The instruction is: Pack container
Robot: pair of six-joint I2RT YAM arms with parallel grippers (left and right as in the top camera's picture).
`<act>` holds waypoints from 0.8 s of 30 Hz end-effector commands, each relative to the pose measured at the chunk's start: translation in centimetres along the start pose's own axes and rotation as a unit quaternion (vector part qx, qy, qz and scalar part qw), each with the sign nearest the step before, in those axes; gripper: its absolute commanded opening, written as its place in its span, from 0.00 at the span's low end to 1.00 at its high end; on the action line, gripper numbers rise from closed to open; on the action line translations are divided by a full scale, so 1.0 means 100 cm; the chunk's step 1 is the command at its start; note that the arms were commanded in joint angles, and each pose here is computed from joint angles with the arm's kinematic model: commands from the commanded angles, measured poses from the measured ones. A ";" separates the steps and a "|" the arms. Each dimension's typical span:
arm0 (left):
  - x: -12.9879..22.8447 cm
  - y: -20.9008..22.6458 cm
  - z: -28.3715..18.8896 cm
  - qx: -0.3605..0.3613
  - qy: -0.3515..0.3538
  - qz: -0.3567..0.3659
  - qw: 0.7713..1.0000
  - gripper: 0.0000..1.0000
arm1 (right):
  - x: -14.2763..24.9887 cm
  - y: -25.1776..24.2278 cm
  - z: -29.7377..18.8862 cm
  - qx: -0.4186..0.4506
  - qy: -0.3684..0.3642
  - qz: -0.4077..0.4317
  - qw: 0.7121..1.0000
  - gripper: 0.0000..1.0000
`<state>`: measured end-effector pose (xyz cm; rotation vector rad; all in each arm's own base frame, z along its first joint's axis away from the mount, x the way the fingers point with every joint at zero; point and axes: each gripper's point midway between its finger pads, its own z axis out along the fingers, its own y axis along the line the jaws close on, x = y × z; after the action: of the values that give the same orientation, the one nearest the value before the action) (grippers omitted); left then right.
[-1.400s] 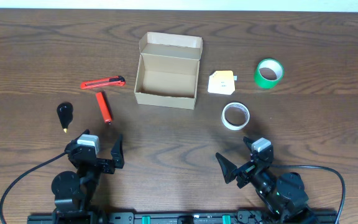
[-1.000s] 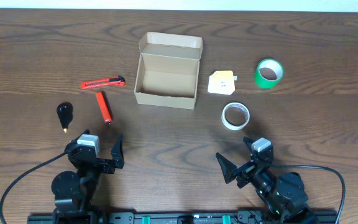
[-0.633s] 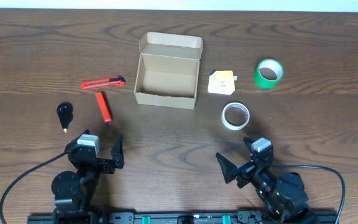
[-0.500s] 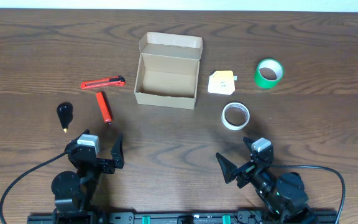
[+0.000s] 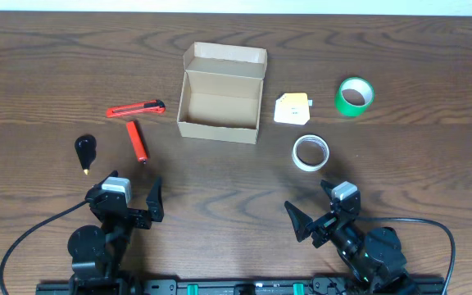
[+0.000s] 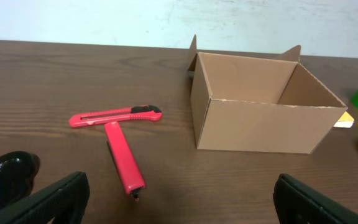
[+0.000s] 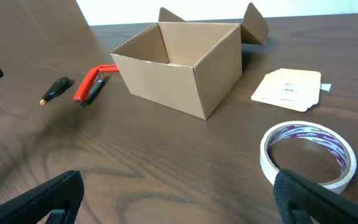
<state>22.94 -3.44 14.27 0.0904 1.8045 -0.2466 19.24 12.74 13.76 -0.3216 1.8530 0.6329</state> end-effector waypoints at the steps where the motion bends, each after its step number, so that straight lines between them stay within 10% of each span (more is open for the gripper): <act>1: 0.011 0.004 0.003 -0.006 0.011 0.005 1.000 0.95 | 0.000 0.000 0.000 0.000 -0.003 -0.008 1.000 0.99; 24: 0.011 0.004 0.003 -0.006 0.011 0.005 1.000 0.95 | 0.004 0.016 -0.001 -0.046 0.012 0.061 0.997 0.99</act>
<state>22.94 -3.44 14.27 0.0904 1.8045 -0.2466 18.81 13.33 13.82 -0.3100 1.8635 0.7031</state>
